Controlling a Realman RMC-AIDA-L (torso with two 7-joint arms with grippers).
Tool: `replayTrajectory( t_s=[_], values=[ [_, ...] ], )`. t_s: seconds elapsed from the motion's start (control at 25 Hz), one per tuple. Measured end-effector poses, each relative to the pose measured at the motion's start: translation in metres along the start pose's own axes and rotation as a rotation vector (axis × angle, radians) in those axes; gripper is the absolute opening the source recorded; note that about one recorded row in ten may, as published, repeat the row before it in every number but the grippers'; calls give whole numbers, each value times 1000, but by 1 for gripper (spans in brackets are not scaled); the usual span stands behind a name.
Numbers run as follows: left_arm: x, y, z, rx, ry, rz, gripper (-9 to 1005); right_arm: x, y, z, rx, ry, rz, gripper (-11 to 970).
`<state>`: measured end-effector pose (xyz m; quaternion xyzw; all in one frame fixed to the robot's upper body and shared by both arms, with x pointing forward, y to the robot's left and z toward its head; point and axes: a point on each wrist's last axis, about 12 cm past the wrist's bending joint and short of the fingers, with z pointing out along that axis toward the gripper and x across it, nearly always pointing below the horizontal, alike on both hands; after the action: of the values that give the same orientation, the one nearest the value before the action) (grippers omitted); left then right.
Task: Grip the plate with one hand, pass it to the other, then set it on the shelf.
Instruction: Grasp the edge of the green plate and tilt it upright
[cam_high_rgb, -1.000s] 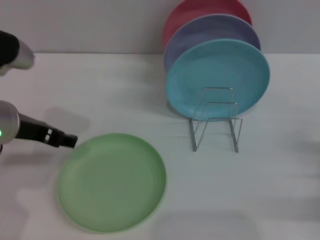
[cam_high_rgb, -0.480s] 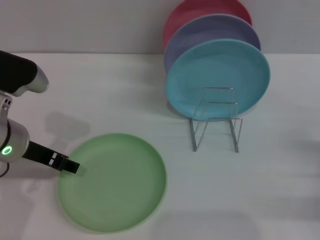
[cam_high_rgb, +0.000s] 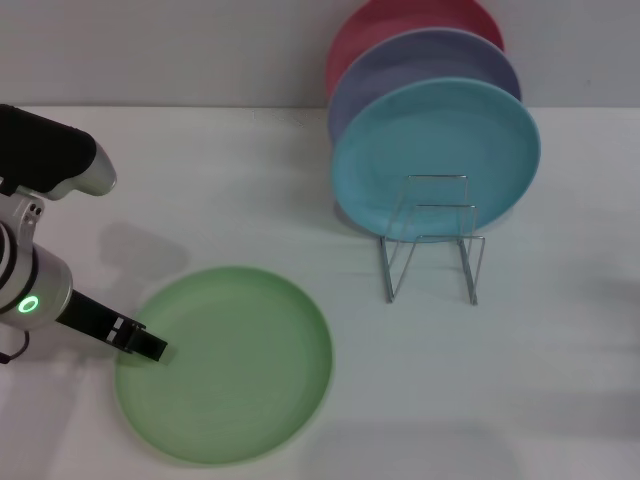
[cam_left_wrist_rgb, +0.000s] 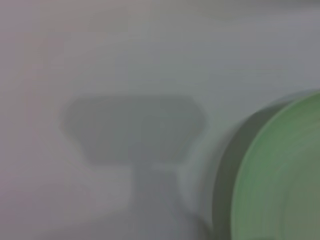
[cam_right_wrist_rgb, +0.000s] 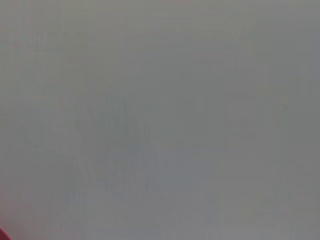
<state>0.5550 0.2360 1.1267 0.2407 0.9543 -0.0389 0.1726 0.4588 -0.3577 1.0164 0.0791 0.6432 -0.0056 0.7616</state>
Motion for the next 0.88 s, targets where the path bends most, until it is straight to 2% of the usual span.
replayTrajectory(
  t_s=[0.32,0.36,0.44,0.68,0.88],
  values=[
    [-7,-4,6,17,39,40,715,0,0,0,-2,-1,0,829],
    [-11,-9,6,50,53,88,714,0,1,1,-5,-3,0,829],
    [-12,-9,6,49,53,94,710,0,1,2,-6,-4,1,829],
    [-14,-8,4,47,43,99,486,-1,2,3,-9,-6,1,829],
    [-15,-9,5,48,42,114,366,-1,2,3,-10,-8,1,829]
  ],
)
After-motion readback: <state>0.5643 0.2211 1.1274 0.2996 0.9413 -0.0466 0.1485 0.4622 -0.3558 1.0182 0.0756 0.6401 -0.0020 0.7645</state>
